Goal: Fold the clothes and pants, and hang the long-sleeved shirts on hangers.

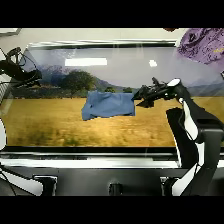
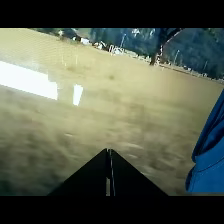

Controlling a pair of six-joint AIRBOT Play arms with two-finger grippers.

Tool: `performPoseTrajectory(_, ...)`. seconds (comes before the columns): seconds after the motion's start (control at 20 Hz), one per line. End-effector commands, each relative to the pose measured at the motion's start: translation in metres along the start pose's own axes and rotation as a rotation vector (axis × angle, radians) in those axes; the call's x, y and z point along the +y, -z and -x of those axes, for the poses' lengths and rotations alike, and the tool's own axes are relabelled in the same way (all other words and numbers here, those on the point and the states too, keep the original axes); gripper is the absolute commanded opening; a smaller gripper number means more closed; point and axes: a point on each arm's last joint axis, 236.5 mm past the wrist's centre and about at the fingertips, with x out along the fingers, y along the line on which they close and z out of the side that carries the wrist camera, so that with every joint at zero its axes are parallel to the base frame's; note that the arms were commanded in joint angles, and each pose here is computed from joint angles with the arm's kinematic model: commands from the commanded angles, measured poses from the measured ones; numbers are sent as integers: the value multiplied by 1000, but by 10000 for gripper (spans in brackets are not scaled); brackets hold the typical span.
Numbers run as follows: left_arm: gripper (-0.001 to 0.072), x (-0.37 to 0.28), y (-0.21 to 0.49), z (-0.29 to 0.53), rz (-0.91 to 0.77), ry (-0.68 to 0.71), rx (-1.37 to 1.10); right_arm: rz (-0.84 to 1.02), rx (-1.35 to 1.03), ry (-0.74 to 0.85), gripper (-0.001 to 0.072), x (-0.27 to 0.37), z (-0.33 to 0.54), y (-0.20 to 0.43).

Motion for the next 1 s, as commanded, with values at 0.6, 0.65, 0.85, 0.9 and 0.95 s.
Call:
performPoseTrajectory(0.6, 16, 0, 0, 0, -15, 0, -1, 6, -304, -158, 23, 98, 90, -63)
performPoseTrajectory(0.65, 16, 0, 0, 0, -17, 0, -1, 2, -360, -167, 23, 106, 117, -73)
performPoseTrajectory(0.85, 17, 0, 0, 0, -18, 0, -1, -33, -578, -146, 23, 111, 219, -102)
performPoseTrajectory(0.9, 17, 0, 0, 0, -18, 0, 0, -52, -626, -143, 23, 107, 241, -106)
performPoseTrajectory(0.95, 17, 0, 0, 0, -18, 0, 0, -81, -675, -145, 23, 102, 264, -108)
